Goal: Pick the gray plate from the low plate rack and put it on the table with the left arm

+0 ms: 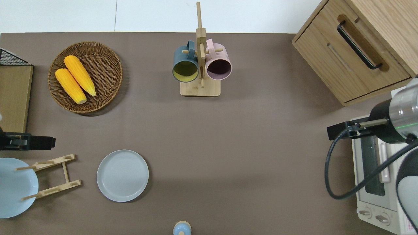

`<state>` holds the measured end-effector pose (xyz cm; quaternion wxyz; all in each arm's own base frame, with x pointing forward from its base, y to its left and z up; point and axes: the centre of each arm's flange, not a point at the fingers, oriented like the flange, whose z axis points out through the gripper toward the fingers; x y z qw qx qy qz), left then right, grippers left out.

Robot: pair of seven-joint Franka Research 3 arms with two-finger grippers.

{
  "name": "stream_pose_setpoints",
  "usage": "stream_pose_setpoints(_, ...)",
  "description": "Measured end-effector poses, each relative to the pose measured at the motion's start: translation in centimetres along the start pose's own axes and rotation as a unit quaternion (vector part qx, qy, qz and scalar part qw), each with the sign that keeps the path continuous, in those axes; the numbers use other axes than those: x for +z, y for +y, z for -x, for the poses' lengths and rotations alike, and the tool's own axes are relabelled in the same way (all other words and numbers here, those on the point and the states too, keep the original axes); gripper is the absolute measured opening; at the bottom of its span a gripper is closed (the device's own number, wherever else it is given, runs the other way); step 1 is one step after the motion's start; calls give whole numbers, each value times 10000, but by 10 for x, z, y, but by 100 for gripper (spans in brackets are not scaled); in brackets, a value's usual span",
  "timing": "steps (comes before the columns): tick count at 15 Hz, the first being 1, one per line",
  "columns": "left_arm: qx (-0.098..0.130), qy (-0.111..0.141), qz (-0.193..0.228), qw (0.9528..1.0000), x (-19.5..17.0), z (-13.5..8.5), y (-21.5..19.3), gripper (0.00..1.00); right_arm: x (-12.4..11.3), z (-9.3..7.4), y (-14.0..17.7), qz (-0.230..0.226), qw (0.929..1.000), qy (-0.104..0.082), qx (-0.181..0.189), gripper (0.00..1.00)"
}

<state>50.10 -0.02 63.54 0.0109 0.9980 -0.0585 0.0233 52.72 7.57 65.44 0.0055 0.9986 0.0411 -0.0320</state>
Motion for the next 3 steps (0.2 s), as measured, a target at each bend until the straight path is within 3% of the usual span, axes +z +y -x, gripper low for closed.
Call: stream_pose_setpoints(3, -6, 7, 3, 10000, -1, 0, -1, 100, 0, 0, 0, 0, 10000, 0, 0, 99)
